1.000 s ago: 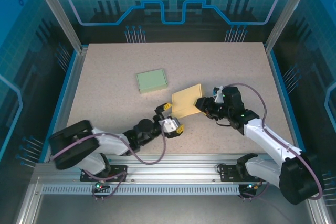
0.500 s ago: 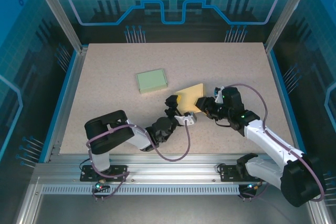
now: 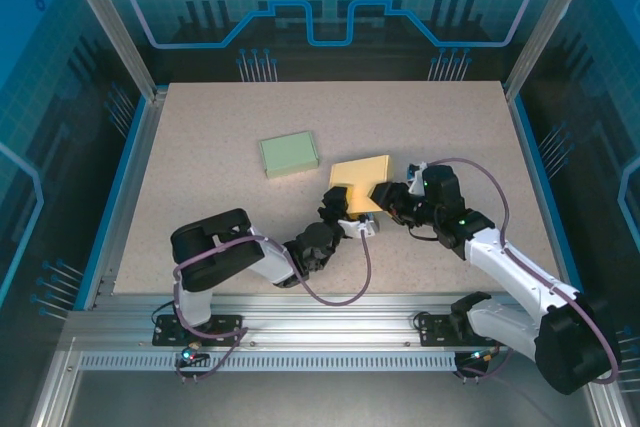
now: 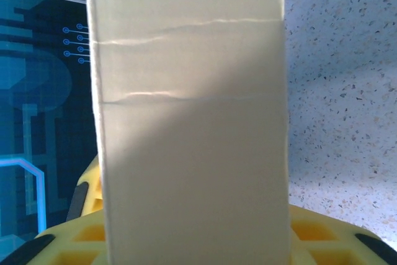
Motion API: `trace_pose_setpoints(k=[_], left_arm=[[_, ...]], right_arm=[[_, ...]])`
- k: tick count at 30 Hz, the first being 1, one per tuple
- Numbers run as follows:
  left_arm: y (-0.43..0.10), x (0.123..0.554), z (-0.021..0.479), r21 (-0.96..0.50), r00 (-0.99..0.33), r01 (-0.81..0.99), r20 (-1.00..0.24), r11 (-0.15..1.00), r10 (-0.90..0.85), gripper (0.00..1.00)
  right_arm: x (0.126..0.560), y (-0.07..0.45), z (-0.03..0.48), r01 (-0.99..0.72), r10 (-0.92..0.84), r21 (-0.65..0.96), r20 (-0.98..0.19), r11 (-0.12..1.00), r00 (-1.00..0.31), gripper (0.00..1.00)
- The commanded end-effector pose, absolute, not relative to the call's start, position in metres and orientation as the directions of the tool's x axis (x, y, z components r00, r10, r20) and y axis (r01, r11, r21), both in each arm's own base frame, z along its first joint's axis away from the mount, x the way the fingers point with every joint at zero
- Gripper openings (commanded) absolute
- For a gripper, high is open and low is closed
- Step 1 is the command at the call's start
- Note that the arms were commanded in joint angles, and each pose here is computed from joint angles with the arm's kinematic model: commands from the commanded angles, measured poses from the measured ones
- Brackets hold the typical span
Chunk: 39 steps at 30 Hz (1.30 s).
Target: Fold the paper box
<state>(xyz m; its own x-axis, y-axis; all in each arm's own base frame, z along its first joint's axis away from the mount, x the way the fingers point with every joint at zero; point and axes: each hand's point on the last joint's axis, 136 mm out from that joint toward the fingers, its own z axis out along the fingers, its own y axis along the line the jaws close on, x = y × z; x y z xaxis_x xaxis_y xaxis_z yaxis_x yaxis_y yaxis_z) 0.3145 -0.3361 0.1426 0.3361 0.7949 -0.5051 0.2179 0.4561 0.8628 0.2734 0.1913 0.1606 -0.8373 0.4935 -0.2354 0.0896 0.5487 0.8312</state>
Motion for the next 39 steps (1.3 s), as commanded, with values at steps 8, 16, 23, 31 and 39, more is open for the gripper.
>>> trace_pose_setpoints(k=[8, 16, 23, 31, 39], left_arm=[[-0.321, 0.317, 0.176, 0.851, 0.330, 0.127, -0.520, 0.509, 0.788, 0.38], [-0.306, 0.303, 0.176, 0.851, 0.330, 0.188, -0.524, 0.490, 0.785, 0.15], [-0.307, 0.276, 0.150, 0.758, 0.259, 0.511, -0.585, 0.405, 0.768, 0.12], [-0.294, 0.253, 0.141, 0.618, 0.160, 0.718, -0.593, 0.319, 0.789, 0.08], [-0.287, 0.244, 0.116, 0.434, 0.027, 0.863, -0.553, 0.260, 0.833, 0.09]], right_arm=[[0.261, 0.188, 0.143, 0.145, 0.464, 0.781, -0.200, 0.607, -0.863, 0.55], [0.266, 0.180, 0.150, 0.134, 0.459, 0.758, -0.235, 0.638, -0.857, 0.68], [0.271, 0.177, 0.159, 0.117, 0.450, 0.756, -0.250, 0.644, -0.857, 0.87], [0.277, 0.164, 0.179, 0.075, 0.442, 0.747, -0.307, 0.661, -0.843, 1.00], [0.279, 0.154, 0.190, 0.046, 0.404, 0.701, -0.356, 0.712, -0.843, 1.00]])
